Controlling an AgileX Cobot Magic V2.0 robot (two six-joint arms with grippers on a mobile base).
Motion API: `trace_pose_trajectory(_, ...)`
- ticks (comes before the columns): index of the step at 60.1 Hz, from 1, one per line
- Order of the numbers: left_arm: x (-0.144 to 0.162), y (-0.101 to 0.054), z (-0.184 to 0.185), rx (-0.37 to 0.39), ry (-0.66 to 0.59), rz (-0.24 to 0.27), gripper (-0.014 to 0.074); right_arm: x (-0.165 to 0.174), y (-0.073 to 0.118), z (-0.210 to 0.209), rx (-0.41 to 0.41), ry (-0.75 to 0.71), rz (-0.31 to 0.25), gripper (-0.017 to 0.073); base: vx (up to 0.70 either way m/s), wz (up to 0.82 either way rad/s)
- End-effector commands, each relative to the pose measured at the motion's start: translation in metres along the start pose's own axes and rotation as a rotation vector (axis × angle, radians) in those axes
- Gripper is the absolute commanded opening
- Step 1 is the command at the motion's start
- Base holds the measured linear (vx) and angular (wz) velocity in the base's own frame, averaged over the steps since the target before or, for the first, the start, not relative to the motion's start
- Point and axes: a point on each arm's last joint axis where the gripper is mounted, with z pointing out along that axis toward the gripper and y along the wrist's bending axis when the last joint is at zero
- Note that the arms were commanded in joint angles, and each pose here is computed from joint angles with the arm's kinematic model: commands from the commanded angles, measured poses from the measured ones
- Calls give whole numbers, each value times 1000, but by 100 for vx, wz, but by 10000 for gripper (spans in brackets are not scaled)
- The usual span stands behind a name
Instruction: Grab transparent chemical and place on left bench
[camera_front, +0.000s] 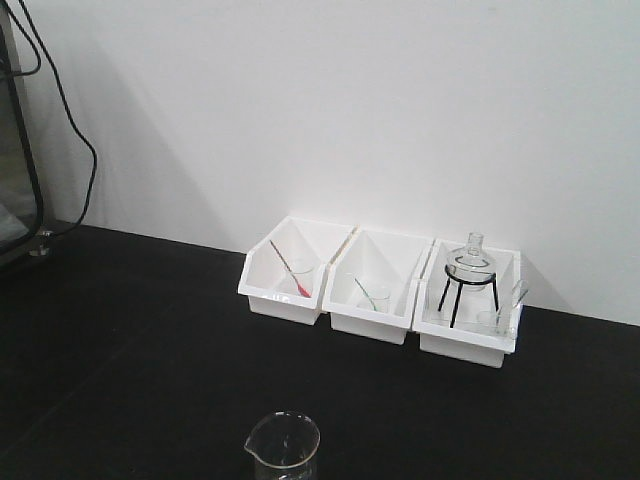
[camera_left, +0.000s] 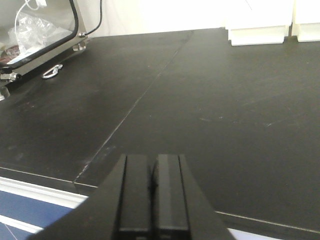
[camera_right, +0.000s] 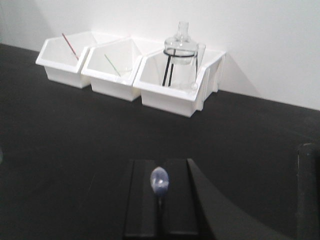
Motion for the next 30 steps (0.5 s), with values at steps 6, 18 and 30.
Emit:
trace_pose_trajectory(6, -3, 0, -1, -2, -81, -9, -3, -13, 1, 2, -15, -67, 2, -3, 0, 2)
trace_pose_trajectory(18, -3, 0, -1, -2, -81, -9, -3, -12, 0, 3, -10, -50, 1, -3, 0, 1)
trace_pose_trajectory(30, -3, 0, -1, -2, -81, -9, -3, -12, 0, 3, -10, -49, 1, -3, 0, 0)
